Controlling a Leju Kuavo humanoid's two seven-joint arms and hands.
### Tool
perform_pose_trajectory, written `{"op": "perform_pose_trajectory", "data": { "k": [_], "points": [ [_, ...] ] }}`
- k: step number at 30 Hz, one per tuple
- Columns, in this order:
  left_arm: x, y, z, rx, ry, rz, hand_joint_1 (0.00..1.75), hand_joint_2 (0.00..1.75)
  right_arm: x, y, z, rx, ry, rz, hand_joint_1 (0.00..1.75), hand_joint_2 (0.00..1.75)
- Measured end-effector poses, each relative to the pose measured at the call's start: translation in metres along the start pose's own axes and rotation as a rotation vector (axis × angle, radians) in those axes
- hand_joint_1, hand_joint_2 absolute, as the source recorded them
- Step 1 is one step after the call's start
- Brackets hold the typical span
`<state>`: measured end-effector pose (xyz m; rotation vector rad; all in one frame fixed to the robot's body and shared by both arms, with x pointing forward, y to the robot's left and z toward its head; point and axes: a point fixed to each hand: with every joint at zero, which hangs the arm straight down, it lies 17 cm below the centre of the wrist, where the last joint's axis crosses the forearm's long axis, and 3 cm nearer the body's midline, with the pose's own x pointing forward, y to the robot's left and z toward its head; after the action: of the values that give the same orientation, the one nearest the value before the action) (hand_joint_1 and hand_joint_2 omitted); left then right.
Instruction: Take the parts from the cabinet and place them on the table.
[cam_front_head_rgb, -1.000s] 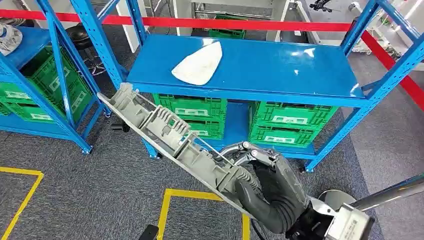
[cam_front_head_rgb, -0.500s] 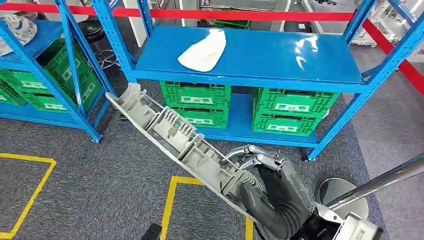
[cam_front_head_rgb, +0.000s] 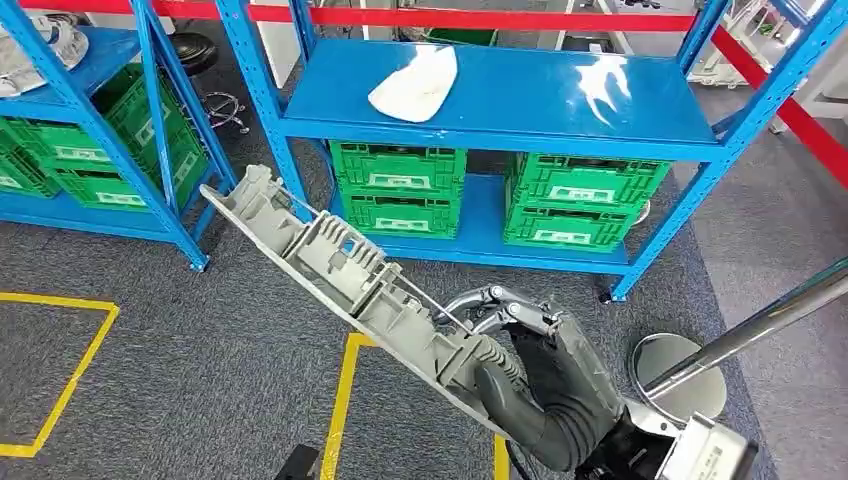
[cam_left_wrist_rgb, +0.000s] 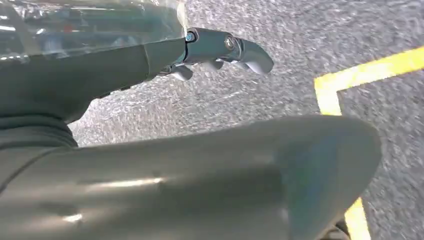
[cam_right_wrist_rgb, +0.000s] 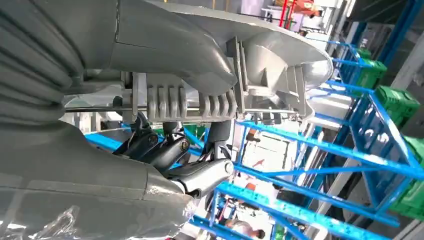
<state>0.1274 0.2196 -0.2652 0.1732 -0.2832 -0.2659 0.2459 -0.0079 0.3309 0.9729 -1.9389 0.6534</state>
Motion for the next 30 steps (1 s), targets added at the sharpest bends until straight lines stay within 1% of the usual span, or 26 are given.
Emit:
{"op": "perform_pose_trajectory", "data": {
  "k": [30],
  "points": [
    [0.0068,-0.0019,0.0002,-0.010,-0.005,-0.002,0.00,1.75,-0.0019,-0.0050,-0.0007,0.001,0.006,0.016,1.75,1.75]
  ]
}}
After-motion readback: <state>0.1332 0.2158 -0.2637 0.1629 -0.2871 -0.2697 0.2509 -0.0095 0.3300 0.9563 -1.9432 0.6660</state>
